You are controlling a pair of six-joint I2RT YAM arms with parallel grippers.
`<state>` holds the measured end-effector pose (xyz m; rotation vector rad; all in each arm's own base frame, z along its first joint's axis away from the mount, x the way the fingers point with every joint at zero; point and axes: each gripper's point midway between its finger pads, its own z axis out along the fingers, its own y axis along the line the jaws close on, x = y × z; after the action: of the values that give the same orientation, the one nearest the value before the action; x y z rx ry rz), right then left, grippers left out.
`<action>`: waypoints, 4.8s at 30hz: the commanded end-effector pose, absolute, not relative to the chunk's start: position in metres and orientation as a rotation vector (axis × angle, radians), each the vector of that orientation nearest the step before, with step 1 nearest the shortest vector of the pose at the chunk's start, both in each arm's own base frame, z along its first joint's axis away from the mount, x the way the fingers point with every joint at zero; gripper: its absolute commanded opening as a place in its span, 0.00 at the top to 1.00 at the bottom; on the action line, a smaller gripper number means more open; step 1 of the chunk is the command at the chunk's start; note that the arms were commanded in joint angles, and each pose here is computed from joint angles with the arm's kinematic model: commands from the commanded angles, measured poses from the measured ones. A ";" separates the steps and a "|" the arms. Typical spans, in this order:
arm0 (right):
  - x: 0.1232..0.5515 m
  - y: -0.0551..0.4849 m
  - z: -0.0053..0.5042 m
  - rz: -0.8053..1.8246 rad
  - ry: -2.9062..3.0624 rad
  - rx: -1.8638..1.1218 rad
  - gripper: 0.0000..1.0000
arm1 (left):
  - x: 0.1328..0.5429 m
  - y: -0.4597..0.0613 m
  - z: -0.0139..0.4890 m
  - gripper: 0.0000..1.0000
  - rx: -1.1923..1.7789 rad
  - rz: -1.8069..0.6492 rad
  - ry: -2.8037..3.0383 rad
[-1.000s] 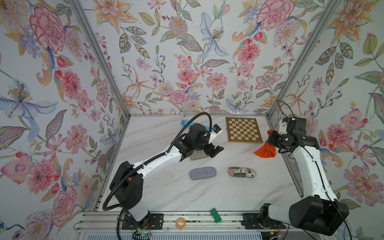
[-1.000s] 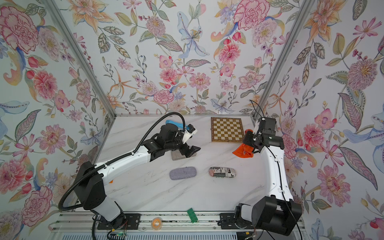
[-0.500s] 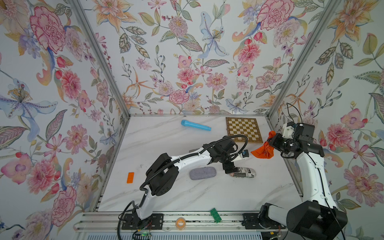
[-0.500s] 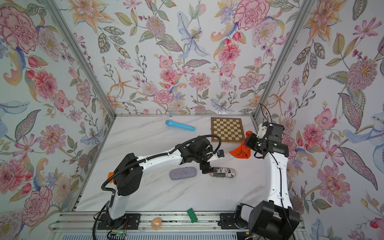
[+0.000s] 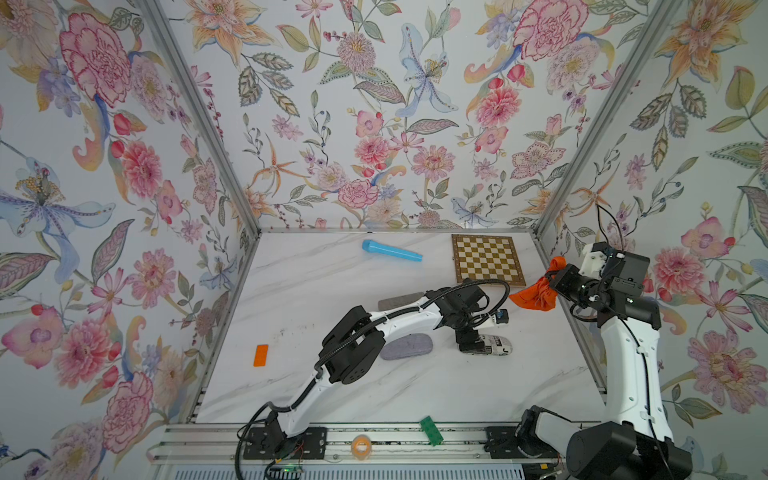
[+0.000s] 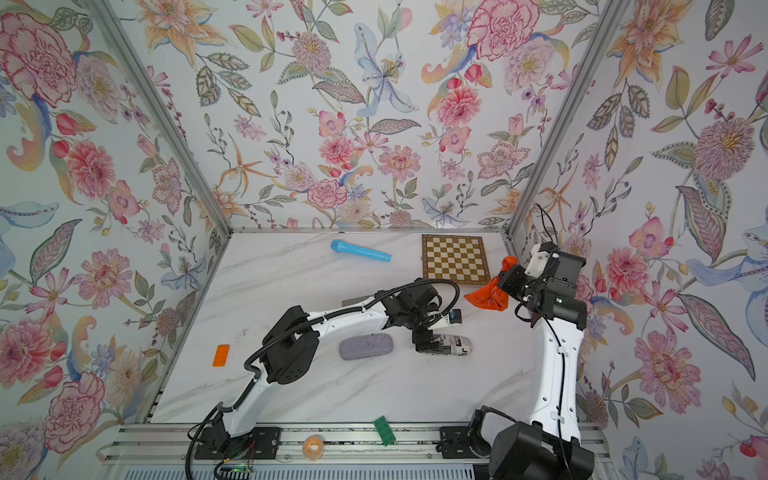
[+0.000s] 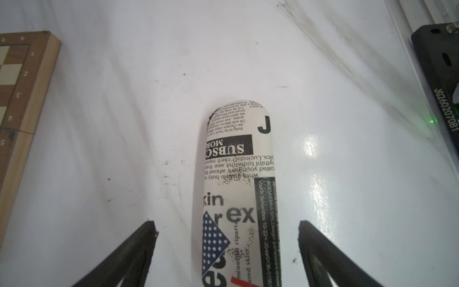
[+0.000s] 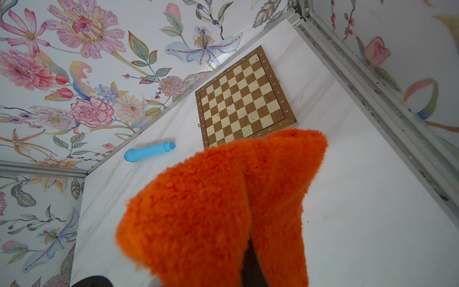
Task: Wipe the eyeglass case
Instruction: Pick up the eyeglass case from the center of the board, then wipe the dirt from the eyeglass case.
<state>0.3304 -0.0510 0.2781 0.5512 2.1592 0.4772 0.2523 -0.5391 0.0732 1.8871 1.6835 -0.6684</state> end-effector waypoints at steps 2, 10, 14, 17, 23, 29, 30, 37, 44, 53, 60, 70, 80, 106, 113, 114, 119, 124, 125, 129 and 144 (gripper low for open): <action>0.333 -0.051 0.279 0.503 2.136 0.548 1.00 | 0.240 -0.537 0.054 0.08 1.951 -0.698 1.712; 0.335 -0.049 0.275 0.525 2.134 0.549 1.00 | 0.238 -0.538 0.037 0.08 1.940 -0.723 1.746; 0.334 -0.048 0.274 0.532 2.135 0.549 1.00 | 0.240 -0.540 0.030 0.08 1.920 -0.719 1.760; 0.334 -0.048 0.275 0.533 2.130 0.549 1.00 | 0.241 -0.540 0.024 0.08 1.908 -0.707 1.767; 0.332 -0.047 0.277 0.532 2.122 0.550 1.00 | 0.242 -0.537 0.017 0.10 1.913 -0.666 1.782; 0.331 -0.046 0.275 0.540 2.117 0.550 1.00 | 0.246 -0.530 0.012 0.23 1.883 -0.581 1.781; 0.331 -0.046 0.275 0.542 2.118 0.554 1.00 | 0.246 -0.530 0.012 0.28 1.878 -0.575 1.780; 0.327 -0.043 0.276 0.550 2.117 0.547 1.00 | 0.257 -0.528 0.049 0.54 1.731 -0.546 1.748; 0.311 -0.021 0.279 0.654 2.125 0.509 1.00 | 0.259 -0.515 0.136 0.61 1.584 -0.567 1.628; 0.293 0.067 0.228 0.875 2.274 0.411 1.00 | 0.255 -0.492 0.212 0.62 1.398 -0.657 1.545; 0.284 0.140 0.221 1.051 2.270 0.306 1.00 | 0.258 -0.486 0.224 0.63 1.342 -0.653 1.535; 0.268 0.123 0.300 0.993 2.228 0.217 1.00 | 0.262 -0.461 0.203 0.64 1.297 -0.623 1.638; 0.239 0.123 0.325 1.016 2.192 0.247 1.00 | 0.270 -0.444 0.208 0.64 1.214 -0.606 1.665; 0.273 0.150 0.252 1.117 2.279 0.244 1.00 | 0.245 -0.438 0.258 0.66 1.233 -0.599 1.491; 0.268 0.191 0.247 1.244 2.204 0.188 1.00 | 0.253 -0.430 0.282 0.66 1.152 -0.630 1.459; 0.271 0.179 0.248 1.190 2.216 0.194 1.00 | 0.253 -0.429 0.283 0.66 1.152 -0.631 1.456; 0.286 0.142 0.251 1.126 2.239 0.254 1.00 | 0.252 -0.423 0.288 0.65 1.136 -0.630 1.454; 0.276 0.203 0.252 1.279 2.205 0.143 1.00 | 0.255 -0.417 0.292 0.65 1.091 -0.631 1.465; 0.274 0.215 0.253 1.326 2.189 0.126 1.00 | 0.256 -0.416 0.292 0.65 1.083 -0.632 1.468; 0.281 0.201 0.249 1.261 2.202 0.129 1.00 | 0.257 -0.415 0.295 0.65 1.077 -0.632 1.468; 0.266 0.229 0.273 1.384 2.155 0.075 1.00 | 0.257 -0.416 0.299 0.66 1.066 -0.644 1.458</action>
<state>0.2671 0.2219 0.2855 0.0465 2.1147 1.3669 0.2484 -0.4095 0.2402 1.1900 1.6110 -0.5941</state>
